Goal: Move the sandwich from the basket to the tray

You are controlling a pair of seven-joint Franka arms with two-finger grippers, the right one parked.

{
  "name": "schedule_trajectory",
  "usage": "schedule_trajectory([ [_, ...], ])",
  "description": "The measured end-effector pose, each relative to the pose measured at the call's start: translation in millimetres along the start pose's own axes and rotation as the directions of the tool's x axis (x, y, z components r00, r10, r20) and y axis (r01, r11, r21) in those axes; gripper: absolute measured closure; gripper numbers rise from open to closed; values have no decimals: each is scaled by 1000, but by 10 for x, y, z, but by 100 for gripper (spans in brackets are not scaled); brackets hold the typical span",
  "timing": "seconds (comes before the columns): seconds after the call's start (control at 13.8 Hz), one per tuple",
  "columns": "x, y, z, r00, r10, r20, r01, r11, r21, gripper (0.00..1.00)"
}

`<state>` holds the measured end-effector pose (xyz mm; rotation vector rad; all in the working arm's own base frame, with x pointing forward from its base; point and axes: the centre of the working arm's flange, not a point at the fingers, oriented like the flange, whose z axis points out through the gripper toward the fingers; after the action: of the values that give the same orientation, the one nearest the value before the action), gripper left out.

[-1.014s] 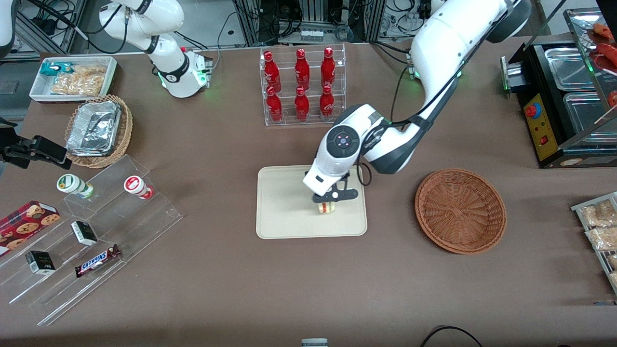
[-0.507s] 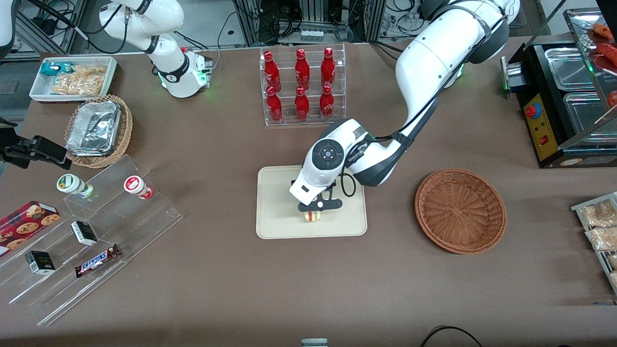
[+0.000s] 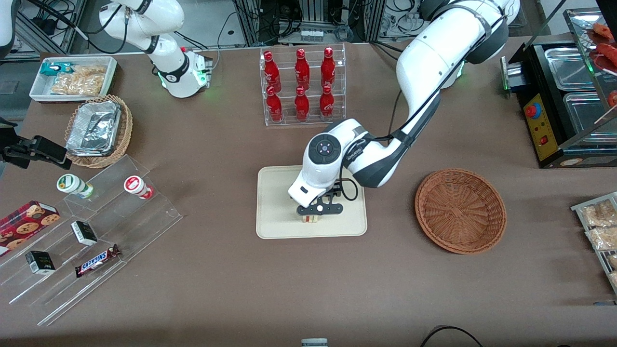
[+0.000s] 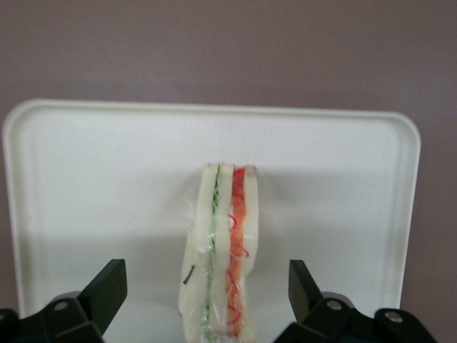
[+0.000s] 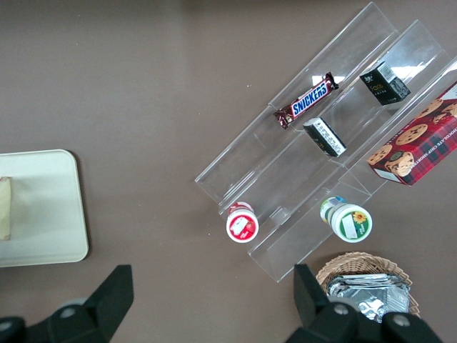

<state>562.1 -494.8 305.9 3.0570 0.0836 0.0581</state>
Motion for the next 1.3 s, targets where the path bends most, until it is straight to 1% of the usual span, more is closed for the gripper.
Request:
schedule_trajectory([
  [0.07,52,-65,-201,1000,-8,-13,8,1000,22,0],
  [0.14,96,-172,-439,1000,-21,-15,22,998,59,0],
  [0.29,167,-500,-973,998,-66,-3,66,986,155,0],
  [0.36,230,-714,-1239,995,-99,-5,98,977,190,0],
  [0.43,317,-937,-1462,991,-132,-14,132,970,203,0],
  [0.51,414,-1166,-1625,988,-154,-15,154,968,200,0],
  [0.58,508,-1404,-1742,988,-154,-4,152,969,192,0],
  [0.65,587,-1664,-1825,989,-143,21,136,972,191,0],
  [0.87,722,-2552,-2092,988,-76,138,48,980,194,0],
  [0.94,744,-2850,-2212,984,-53,170,20,982,190,0],
  [1.01,755,-3112,-2326,980,-37,193,1,984,181,0],
  [1.16,753,-3530,-2494,975,-27,220,-8,988,157,0],
  [1.23,730,-3665,-2542,974,-29,224,-6,988,151,0],
  [1.3,687,-3738,-2569,974,-34,225,-2,988,156,0],
])
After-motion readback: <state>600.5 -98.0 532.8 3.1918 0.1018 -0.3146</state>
